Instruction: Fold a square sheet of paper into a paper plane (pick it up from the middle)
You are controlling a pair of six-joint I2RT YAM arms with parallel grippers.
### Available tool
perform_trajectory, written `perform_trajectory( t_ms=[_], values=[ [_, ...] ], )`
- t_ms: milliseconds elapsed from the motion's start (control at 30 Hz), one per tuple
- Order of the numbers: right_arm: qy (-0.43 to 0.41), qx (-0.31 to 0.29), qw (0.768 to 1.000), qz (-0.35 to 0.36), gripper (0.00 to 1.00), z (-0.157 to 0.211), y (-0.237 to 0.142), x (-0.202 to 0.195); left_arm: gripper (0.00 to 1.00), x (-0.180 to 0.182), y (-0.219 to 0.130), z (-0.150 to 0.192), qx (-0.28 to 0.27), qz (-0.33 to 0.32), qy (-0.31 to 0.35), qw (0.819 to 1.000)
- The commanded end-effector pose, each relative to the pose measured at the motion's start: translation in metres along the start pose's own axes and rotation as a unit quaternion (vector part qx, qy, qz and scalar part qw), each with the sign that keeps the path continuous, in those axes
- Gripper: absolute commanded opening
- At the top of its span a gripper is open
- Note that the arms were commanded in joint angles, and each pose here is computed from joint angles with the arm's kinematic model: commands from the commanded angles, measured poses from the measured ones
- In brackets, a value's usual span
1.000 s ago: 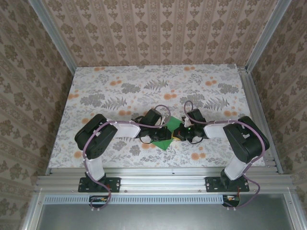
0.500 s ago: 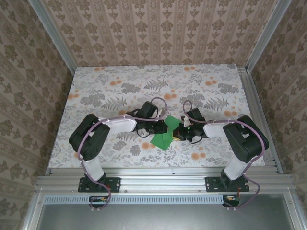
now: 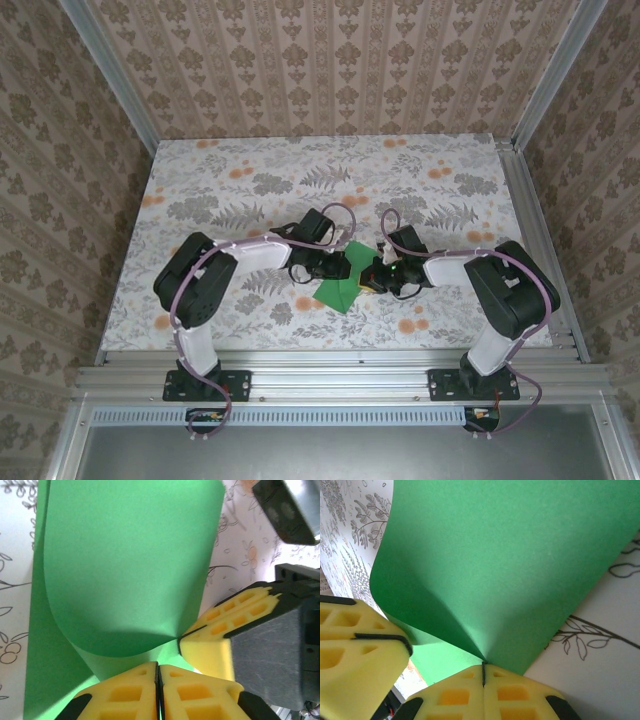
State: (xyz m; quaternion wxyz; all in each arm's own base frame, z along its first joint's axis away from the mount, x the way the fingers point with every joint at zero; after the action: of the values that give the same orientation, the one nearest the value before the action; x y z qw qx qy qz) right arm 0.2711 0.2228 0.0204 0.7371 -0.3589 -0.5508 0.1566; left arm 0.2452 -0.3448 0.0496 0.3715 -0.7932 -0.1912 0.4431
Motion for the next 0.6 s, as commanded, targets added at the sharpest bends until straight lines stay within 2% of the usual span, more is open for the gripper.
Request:
perform_trajectory(
  t_ms=[0,200,333,567],
  values=[
    [0.006,0.000,0.999,0.032,0.09,0.001,0.004,-0.013,0.14,0.003,0.002,0.002,0.017,-0.006,0.015,1.000],
    [0.003,-0.003,1.000,0.031,0.12,0.002,0.002,-0.011,0.14,0.010,0.007,0.002,0.020,-0.011,0.009,1.000],
    [-0.002,-0.007,1.000,0.026,0.19,0.001,-0.002,-0.007,0.14,0.017,0.008,0.003,0.021,-0.023,0.001,1.000],
    [-0.011,-0.012,1.000,0.013,0.24,0.000,-0.008,0.005,0.14,0.028,0.010,0.005,0.019,-0.039,-0.011,0.999]
  ],
)
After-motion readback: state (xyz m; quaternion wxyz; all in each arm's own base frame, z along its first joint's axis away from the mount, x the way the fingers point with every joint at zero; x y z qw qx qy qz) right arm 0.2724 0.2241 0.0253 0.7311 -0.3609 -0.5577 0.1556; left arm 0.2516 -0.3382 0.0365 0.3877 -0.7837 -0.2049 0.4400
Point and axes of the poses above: each hand's point on the last joint's axis, 136 mm out from that joint toward the fingers, its own y axis out along the fingers, its own x axis along the line the jaws close on, z = x × y, the point moved 1 cm from there along -y, back along the fingers, and after that the axes turned 11 degrees about y, right-handed, at the moved point
